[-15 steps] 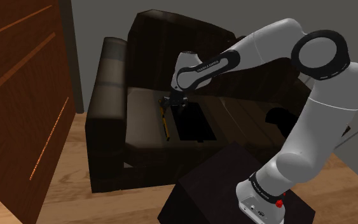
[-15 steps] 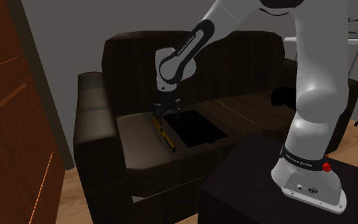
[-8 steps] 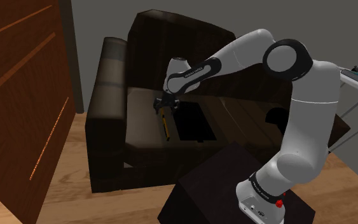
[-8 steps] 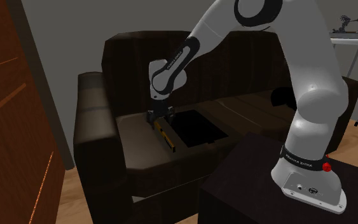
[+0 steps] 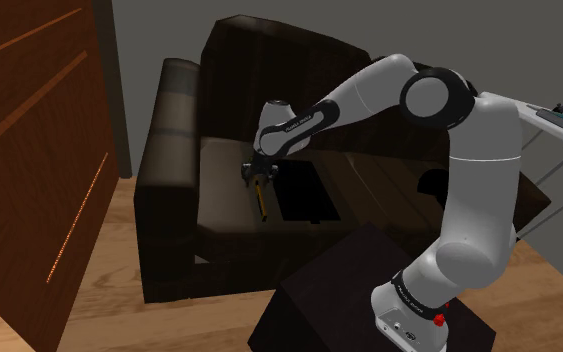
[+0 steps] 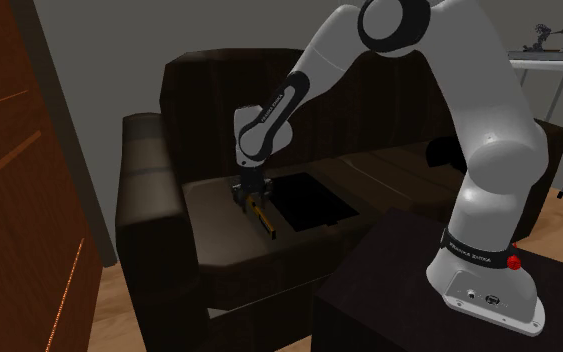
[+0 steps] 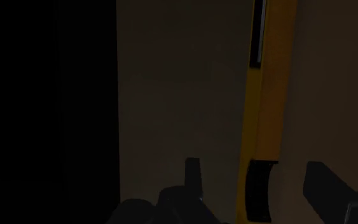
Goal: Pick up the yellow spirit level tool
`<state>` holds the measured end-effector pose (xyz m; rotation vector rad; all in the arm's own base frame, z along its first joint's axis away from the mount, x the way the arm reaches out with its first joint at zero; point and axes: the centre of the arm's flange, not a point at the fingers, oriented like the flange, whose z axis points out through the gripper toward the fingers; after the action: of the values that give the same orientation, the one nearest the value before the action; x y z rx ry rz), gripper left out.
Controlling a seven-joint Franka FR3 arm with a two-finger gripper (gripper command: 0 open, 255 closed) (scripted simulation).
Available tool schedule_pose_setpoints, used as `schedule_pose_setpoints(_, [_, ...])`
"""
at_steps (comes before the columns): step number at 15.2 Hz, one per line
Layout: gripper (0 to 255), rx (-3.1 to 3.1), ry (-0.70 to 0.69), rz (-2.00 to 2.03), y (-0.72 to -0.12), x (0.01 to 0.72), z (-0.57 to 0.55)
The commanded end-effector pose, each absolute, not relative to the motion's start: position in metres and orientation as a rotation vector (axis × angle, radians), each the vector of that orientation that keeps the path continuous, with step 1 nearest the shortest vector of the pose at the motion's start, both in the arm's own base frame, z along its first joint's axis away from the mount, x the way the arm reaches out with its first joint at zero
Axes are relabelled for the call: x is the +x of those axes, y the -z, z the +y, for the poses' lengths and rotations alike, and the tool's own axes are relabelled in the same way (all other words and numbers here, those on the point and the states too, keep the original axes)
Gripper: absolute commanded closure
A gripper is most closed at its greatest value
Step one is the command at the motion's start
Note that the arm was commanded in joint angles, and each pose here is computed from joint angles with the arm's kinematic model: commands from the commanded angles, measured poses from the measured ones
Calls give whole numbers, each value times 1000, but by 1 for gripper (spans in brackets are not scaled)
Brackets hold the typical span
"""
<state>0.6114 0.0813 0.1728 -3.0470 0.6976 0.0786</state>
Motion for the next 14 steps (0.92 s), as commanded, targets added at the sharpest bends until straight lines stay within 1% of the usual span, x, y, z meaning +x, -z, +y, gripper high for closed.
schedule_pose_setpoints(1, [255, -3048, -84, 700, -170, 611, 80])
schedule_pose_setpoints(9, [255, -3048, -84, 701, -170, 611, 80])
schedule_pose_setpoints(14, [255, -3048, -84, 701, -196, 611, 80])
